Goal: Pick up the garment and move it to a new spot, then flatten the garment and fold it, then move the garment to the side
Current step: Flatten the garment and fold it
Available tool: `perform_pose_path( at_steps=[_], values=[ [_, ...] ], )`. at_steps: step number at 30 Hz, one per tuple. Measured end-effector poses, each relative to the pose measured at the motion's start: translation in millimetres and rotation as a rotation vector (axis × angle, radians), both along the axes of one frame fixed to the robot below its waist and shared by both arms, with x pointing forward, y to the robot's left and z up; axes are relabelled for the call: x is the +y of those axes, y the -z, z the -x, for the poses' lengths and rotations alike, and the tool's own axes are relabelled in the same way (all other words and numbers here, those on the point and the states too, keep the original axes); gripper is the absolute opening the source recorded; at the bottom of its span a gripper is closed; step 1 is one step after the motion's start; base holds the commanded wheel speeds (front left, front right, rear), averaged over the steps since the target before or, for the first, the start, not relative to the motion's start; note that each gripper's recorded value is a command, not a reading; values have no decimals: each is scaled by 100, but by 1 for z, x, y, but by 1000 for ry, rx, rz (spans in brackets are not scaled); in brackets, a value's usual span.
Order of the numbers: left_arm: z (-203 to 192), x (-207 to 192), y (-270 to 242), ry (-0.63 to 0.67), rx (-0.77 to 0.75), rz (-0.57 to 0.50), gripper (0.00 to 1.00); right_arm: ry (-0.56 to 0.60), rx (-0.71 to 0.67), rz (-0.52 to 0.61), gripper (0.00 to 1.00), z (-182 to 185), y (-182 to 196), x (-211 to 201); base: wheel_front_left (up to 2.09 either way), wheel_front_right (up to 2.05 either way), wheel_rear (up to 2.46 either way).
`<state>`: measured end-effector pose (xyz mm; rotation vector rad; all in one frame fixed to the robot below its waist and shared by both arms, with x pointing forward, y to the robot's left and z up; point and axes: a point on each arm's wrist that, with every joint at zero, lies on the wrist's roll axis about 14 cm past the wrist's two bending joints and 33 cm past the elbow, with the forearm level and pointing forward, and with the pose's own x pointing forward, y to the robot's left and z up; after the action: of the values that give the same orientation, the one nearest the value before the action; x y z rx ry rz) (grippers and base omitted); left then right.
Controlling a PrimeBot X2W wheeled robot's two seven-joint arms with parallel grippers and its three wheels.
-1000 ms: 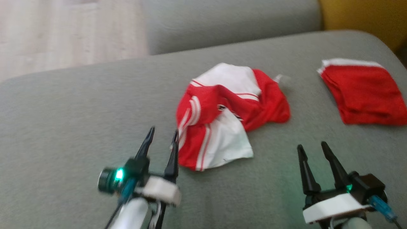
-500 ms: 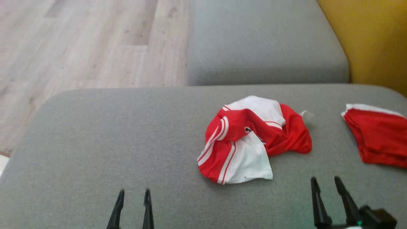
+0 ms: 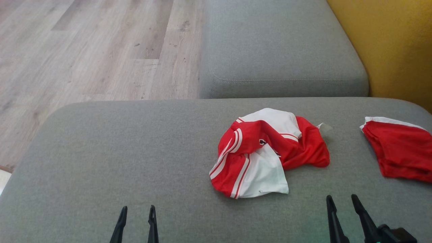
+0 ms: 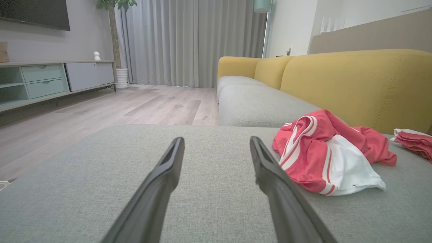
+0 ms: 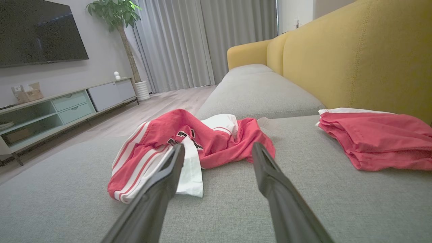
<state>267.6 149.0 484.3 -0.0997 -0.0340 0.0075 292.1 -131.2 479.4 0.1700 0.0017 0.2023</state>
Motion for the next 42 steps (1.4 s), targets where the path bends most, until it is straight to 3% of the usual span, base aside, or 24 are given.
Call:
perform_pose_path(
  at_steps=[21,30,42],
  values=[
    [0,0,3,-2,9,-11,100,-2,8,-1,100,1,2,1,0,0,0],
    [-2,-9,28,28,105,28,100,-2,34,1,100,-2,8,1,0,0,0],
    [-52,-71,45,259,192,70,100,-16,78,21,100,-19,20,0,0,0,0]
  ],
)
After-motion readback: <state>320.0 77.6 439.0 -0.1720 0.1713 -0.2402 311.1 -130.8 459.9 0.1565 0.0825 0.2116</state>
